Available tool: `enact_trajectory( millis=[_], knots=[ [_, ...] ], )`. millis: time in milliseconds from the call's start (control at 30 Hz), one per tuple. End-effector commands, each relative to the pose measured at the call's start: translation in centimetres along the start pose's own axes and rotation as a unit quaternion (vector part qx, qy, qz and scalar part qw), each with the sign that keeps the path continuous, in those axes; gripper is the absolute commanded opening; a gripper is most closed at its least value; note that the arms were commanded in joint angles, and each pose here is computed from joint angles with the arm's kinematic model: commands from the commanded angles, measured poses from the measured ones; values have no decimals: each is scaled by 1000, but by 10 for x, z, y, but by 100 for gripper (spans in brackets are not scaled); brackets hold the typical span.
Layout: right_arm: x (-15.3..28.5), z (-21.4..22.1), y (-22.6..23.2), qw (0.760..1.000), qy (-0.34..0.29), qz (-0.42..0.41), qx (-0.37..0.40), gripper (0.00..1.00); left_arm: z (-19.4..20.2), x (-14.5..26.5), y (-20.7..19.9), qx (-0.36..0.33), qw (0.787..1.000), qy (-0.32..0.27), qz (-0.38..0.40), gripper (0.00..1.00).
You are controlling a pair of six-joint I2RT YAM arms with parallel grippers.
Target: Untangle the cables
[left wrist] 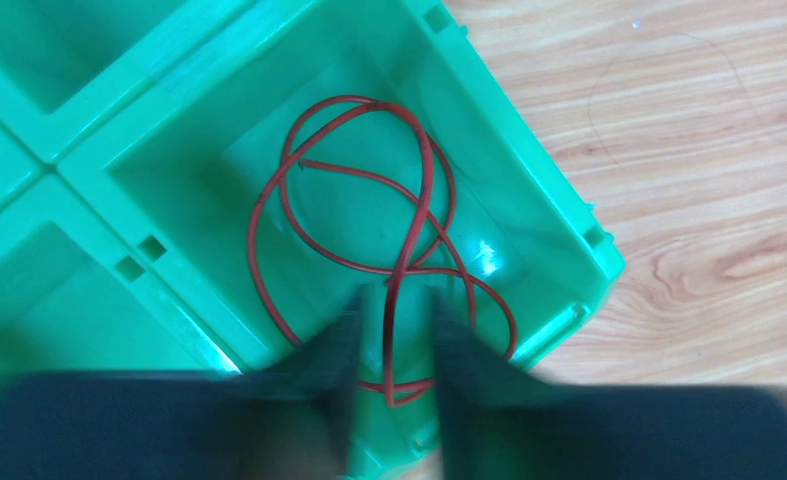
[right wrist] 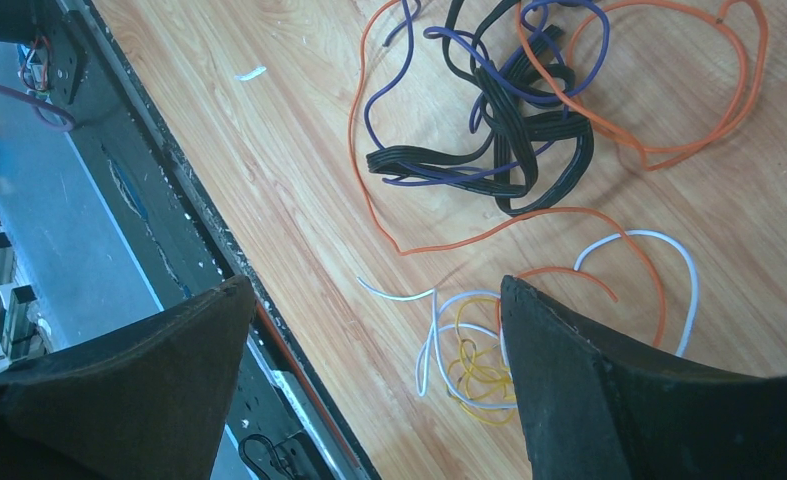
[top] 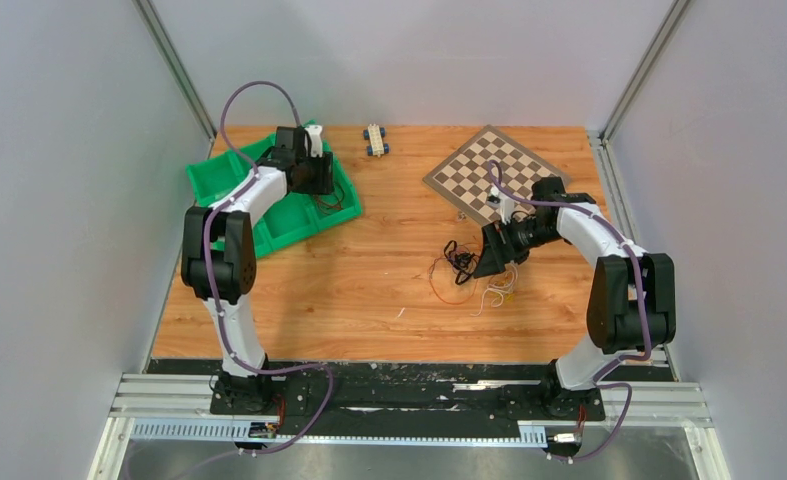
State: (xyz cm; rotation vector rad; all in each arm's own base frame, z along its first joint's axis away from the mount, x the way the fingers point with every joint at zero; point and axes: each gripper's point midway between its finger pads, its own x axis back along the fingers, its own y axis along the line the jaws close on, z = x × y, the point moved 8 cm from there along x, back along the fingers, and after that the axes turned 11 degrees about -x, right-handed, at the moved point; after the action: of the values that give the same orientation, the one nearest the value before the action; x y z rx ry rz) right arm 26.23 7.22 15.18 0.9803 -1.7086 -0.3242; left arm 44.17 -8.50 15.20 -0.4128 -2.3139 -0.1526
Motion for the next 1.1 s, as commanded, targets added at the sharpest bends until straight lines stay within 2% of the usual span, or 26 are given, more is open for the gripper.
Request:
enact_trajectory(
  millis=[0, 33, 167, 267, 300, 400, 433, 467, 500, 633, 867, 967, 1067],
  knots=[
    [9, -5, 11, 999, -19, -9, 29, 91, -35, 30, -4, -27, 999, -44, 15, 74],
    [11, -5, 11, 999, -19, -7, 32, 92, -40, 35, -6, -32, 998, -51, 23, 80],
    [21, -10, 15, 998, -24, 14, 52, 92, -76, 77, -10, -67, 992, -105, 35, 86],
    [27, -9, 14, 996, -21, 42, 70, 92, -88, 108, -18, -129, 980, -139, 61, 89],
    [29, -7, 12, 995, -18, 55, 77, 92, -92, 125, -29, -153, 972, -158, 85, 97],
    [27, 5, 4, 993, 3, 87, 76, 92, -69, 142, -56, -227, 950, -161, 145, 100],
    [25, 8, 1, 993, 8, 93, 72, 92, -65, 154, -71, -250, 935, -177, 181, 100],
    [23, 10, -3, 993, 10, 99, 65, 92, -48, 149, -79, -252, 932, -163, 206, 100],
    [20, 11, -6, 993, 9, 103, 56, 92, -42, 156, -97, -259, 919, -170, 244, 100],
    [6, 4, -20, 995, 14, 101, 18, 88, -11, 137, -152, -223, 903, -145, 338, 99],
    [0, 8, -25, 995, 25, 94, 0, 85, 16, 80, -243, -166, 886, -59, 429, 78],
    [1, 18, -30, 994, 33, 103, -4, 85, 17, 62, -264, -168, 879, -50, 444, 76],
    [4, 25, -37, 993, 34, 111, -15, 83, 26, 38, -280, -160, 876, -30, 453, 81]
  ],
)
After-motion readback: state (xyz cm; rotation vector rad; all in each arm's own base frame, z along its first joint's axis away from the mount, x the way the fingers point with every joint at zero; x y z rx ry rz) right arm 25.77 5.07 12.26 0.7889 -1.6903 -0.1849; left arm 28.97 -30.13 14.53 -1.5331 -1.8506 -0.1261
